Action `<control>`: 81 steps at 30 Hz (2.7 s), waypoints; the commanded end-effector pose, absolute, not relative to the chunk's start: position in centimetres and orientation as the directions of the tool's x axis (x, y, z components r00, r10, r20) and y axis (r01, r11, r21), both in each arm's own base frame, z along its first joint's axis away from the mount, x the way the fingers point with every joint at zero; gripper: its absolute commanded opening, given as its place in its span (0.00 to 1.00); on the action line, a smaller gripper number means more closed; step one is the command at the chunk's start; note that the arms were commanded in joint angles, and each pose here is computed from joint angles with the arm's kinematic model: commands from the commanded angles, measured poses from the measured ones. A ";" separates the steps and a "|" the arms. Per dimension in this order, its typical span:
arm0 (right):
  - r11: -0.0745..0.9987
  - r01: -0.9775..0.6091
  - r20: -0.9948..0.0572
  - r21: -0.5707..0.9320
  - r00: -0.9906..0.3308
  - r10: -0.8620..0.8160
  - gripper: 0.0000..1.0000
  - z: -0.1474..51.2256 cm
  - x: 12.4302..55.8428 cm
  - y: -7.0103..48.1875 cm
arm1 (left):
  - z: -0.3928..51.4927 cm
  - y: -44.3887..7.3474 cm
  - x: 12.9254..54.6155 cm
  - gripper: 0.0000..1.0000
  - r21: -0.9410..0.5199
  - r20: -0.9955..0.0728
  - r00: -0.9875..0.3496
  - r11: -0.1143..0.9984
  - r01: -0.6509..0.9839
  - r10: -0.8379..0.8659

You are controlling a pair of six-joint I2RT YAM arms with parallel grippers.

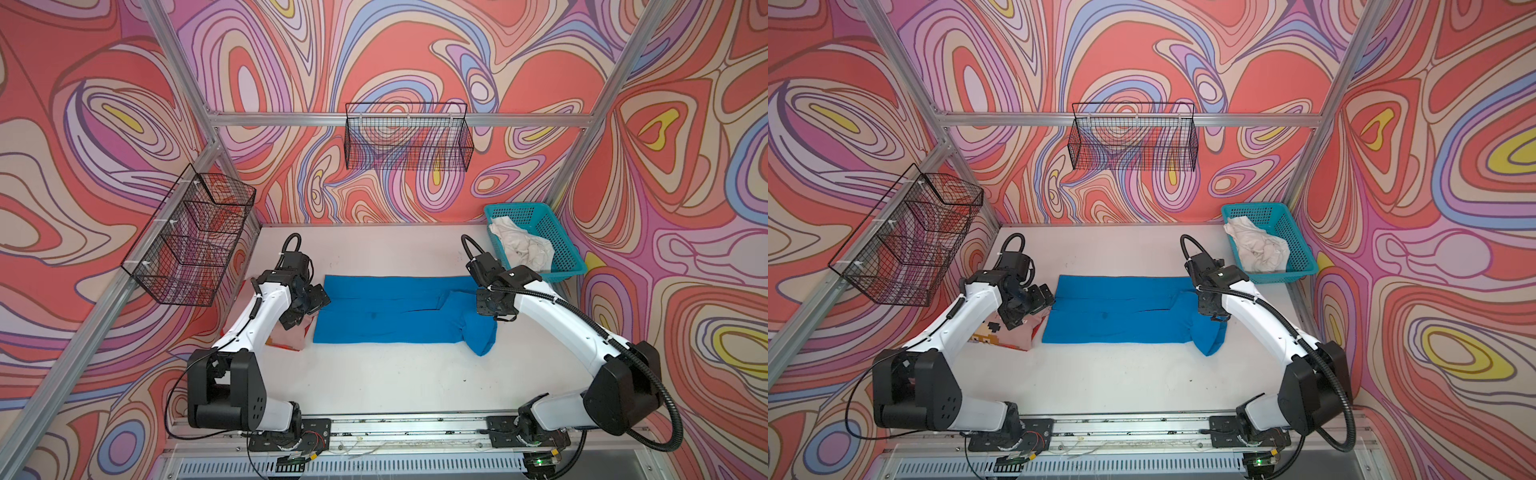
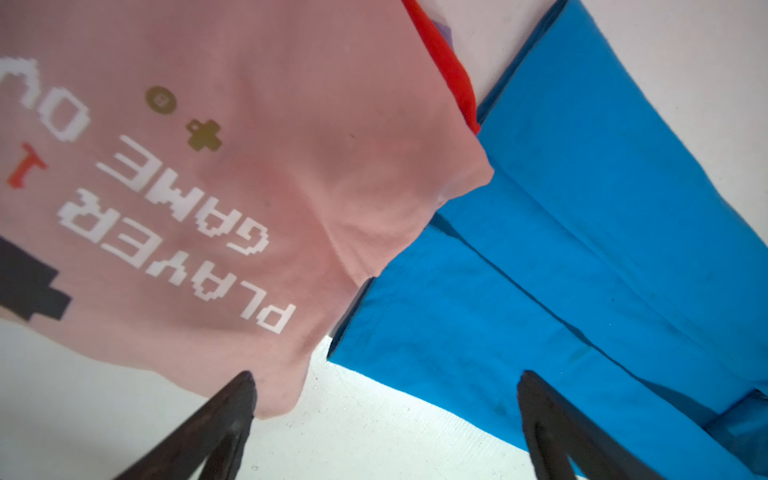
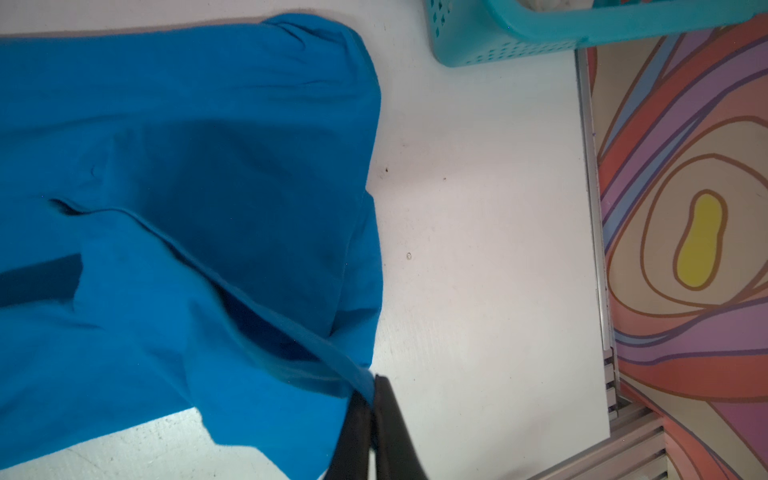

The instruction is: Fold and stack the t-shirts

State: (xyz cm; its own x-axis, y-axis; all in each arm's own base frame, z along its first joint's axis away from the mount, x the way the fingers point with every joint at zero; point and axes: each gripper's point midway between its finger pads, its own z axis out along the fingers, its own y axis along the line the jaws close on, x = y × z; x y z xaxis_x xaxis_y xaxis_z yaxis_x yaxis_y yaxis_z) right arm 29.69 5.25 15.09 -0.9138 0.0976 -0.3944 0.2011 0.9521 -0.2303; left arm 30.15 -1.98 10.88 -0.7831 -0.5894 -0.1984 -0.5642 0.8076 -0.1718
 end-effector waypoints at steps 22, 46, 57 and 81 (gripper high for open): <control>0.890 0.165 -0.355 -0.426 -0.935 0.004 0.00 10.8 40.0 5.7 | 7.5 -5.9 28.1 1.00 -0.144 -0.095 -0.838 0.841 -0.522 -0.537; 0.831 0.159 -0.281 -0.534 -0.960 0.003 0.00 5.6 41.0 3.5 | 4.3 -6.5 26.7 1.00 -0.089 -0.049 -0.833 0.833 -0.547 -0.552; 0.879 0.297 -0.407 -0.373 -0.904 0.133 0.65 10.6 38.9 3.8 | 3.4 -6.5 26.2 1.00 -0.070 -0.033 -0.832 0.831 -0.551 -0.554; 0.882 0.470 -0.250 0.028 -0.851 0.462 0.27 4.5 22.3 4.4 | 1.9 -6.4 26.1 1.00 -0.033 -0.001 -0.809 0.808 -0.588 -0.588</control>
State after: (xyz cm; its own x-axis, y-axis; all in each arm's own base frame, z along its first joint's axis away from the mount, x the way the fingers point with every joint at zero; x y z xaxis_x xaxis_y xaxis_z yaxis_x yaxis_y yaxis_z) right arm 21.76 4.03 4.97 -0.8707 0.4278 -0.2425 0.4423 0.8968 -0.0062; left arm 26.27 -6.65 2.31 -0.8203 -0.5719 0.0015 -0.5711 0.8190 -0.0554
